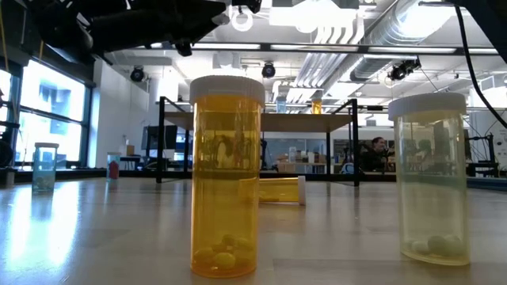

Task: Pick and place medicine bottles onto shelf by color
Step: Put the top transparent pill bottle on the shelf aligned with the transparent pill bottle

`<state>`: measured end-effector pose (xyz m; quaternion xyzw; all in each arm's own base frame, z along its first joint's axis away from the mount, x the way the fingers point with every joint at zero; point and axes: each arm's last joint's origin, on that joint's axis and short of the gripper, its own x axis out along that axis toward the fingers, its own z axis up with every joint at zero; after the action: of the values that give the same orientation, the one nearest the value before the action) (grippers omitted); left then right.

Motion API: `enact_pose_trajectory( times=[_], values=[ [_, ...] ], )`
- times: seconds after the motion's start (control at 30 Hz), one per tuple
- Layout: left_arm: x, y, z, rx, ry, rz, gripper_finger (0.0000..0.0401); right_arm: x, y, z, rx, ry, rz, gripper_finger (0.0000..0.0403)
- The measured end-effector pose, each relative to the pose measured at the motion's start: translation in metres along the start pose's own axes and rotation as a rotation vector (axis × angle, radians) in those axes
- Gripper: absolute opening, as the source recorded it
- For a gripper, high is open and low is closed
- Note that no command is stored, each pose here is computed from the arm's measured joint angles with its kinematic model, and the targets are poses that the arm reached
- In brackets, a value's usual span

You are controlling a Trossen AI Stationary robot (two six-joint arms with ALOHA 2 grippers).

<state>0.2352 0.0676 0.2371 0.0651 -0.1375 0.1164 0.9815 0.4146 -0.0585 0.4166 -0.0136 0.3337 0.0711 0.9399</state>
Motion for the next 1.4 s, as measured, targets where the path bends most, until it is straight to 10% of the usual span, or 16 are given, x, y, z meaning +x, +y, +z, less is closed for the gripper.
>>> enact_pose_trajectory(
  times=[0.3, 1.4],
  values=[
    [0.000, 0.000, 0.000, -0.025, 0.002, 0.003, 0.0147, 0.000, 0.000, 0.000, 0.000, 0.004, -0.006, 0.0125],
    [0.000, 0.001, 0.000, -0.025, 0.009, 0.046, 0.0266, -0.031, -0.015, 0.001, -0.012, -0.023, -0.120, 0.0130]
  ],
)
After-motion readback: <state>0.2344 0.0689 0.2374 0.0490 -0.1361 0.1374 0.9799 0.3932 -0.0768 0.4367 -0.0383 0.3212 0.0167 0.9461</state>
